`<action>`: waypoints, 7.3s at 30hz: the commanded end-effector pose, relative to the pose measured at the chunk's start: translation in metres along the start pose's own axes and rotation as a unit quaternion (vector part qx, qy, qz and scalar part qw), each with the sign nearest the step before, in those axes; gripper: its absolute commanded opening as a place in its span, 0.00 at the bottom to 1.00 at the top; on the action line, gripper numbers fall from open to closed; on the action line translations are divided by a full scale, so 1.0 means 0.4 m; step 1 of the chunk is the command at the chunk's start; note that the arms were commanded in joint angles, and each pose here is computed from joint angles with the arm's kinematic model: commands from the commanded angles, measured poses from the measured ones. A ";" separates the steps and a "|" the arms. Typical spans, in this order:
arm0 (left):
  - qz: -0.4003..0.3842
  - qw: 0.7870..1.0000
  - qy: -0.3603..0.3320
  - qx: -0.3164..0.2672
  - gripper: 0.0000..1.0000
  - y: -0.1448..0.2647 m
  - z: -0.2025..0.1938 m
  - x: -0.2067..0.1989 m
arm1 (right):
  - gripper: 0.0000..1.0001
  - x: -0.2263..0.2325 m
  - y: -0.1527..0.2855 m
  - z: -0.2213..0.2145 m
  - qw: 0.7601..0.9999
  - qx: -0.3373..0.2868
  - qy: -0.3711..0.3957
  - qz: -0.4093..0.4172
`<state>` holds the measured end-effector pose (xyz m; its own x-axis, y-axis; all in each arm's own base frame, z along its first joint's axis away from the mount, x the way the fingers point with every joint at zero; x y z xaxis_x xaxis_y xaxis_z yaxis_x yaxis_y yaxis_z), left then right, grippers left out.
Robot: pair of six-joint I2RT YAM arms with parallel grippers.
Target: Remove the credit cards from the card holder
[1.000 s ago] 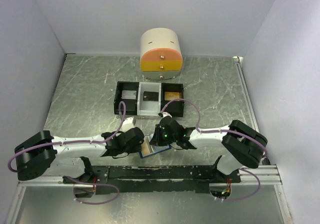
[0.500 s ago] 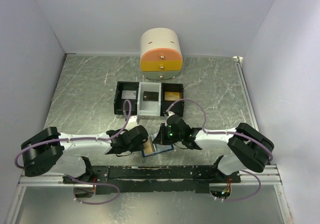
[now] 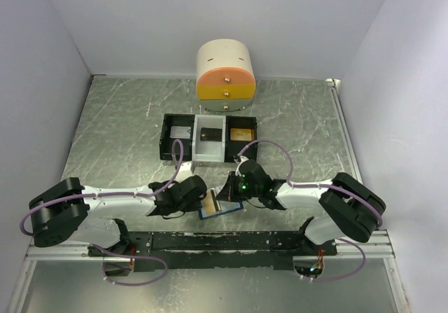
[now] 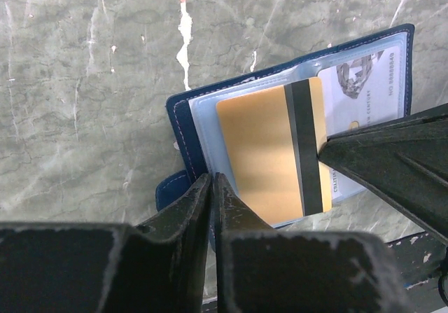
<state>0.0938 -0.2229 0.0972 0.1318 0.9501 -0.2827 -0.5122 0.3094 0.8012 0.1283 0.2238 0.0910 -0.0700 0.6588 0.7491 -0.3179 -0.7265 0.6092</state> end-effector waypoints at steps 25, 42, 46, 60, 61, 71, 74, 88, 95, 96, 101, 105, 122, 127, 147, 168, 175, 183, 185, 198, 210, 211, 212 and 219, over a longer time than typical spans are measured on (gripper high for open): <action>-0.038 0.999 -0.001 0.010 0.16 -0.028 -0.041 0.008 | 0.00 0.002 0.008 0.008 1.000 -0.019 -0.003 0.004; 0.022 1.000 -0.006 0.016 0.07 -0.017 -0.052 0.032 | 0.11 0.022 0.007 0.008 0.997 0.008 -0.013 0.073; 0.028 0.999 -0.005 0.015 0.07 -0.012 -0.054 0.042 | 0.00 0.015 0.004 0.011 0.998 0.008 -0.014 0.058; 0.017 1.000 -0.009 0.015 0.07 -0.018 -0.055 0.036 | 0.08 -0.006 0.020 0.011 0.999 -0.001 -0.006 0.039; 0.017 1.000 -0.009 0.016 0.07 -0.020 -0.057 0.036 | 0.10 -0.006 0.019 0.011 0.999 0.000 -0.006 0.043; 0.023 1.000 -0.006 0.013 0.07 -0.020 -0.055 0.037 | 0.21 0.017 -0.008 0.016 0.996 0.035 0.008 0.082; 0.022 1.000 -0.006 0.013 0.07 -0.020 -0.055 0.037 | 0.23 0.016 -0.016 0.015 0.995 0.046 0.009 0.084; 0.023 1.000 -0.006 0.013 0.07 -0.019 -0.053 0.035 | 0.06 0.008 -0.003 0.018 0.998 0.022 0.002 0.060; 0.027 0.999 -0.008 0.017 0.07 -0.021 -0.056 0.037 | 0.02 0.004 0.005 0.020 0.998 0.025 -0.007 0.055; 0.028 0.999 -0.009 0.018 0.07 -0.021 -0.057 0.039 | 0.02 0.003 0.006 0.020 0.998 0.025 -0.008 0.053; 0.028 0.999 -0.009 0.018 0.07 -0.020 -0.056 0.037 | 0.02 0.006 0.011 0.025 0.999 0.016 -0.004 0.046; 0.028 0.999 -0.010 0.018 0.07 -0.021 -0.054 0.035 | 0.08 0.008 0.010 0.026 0.999 0.016 -0.004 0.049; 0.035 0.999 -0.017 0.023 0.07 -0.023 -0.054 0.030 | 0.09 0.007 -0.011 0.030 0.999 0.011 -0.005 0.042; 0.034 0.999 -0.012 0.022 0.07 -0.022 -0.057 0.035 | 0.00 0.007 -0.005 0.030 0.999 0.011 0.003 0.038; -0.040 0.999 0.001 -0.025 0.16 0.049 -0.016 0.020 | 0.00 0.086 0.083 0.073 0.984 -0.086 0.113 0.109; -0.027 0.994 -0.032 -0.105 0.93 0.194 0.157 0.093 | 0.00 0.141 0.145 0.115 0.879 -0.263 0.393 0.059; 0.003 0.996 -0.019 -0.089 0.95 0.199 0.205 0.134 | 0.00 0.155 0.180 0.191 0.841 -0.310 0.443 -0.031; 0.035 0.996 0.002 -0.084 0.95 0.203 0.242 0.179 | 0.00 0.151 0.189 0.309 0.839 -0.266 0.475 -0.008; 0.039 0.996 0.009 -0.081 0.96 0.201 0.247 0.187 | 0.00 0.146 0.185 0.330 0.836 -0.255 0.485 -0.012; 0.050 0.991 0.047 -0.117 0.95 0.267 0.269 0.194 | 0.00 0.074 0.165 0.478 0.783 -0.193 0.585 -0.085; 0.032 0.992 0.060 -0.106 0.93 0.265 0.255 0.191 | 0.00 0.013 0.109 0.547 0.727 -0.078 0.675 -0.098; 0.035 0.992 0.062 -0.106 0.93 0.266 0.253 0.192 | 0.00 0.007 0.102 0.550 0.721 -0.075 0.682 -0.099; 0.036 0.992 0.065 -0.106 0.93 0.266 0.251 0.194 | 0.00 0.004 0.097 0.554 0.715 -0.071 0.688 -0.102; 0.042 0.991 0.072 -0.105 0.93 0.274 0.242 0.201 | 0.00 -0.021 0.066 0.590 0.674 -0.042 0.726 -0.133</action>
<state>0.1343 -0.1127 0.2151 -0.0097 0.9512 -0.3084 -0.6956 0.2151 0.6855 0.3298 0.1541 0.1601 -0.8452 0.3809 -0.3748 -0.5343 -0.5940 0.6014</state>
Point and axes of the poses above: each gripper's point midway between its finger pads, its own y axis back along the fingers, its own x axis along the line the jaws close on, z = x × y, the point moved 10 cm from there along y, back along the fingers, and after that the axes turned 9 degrees about -y, right-handed, at the moved point
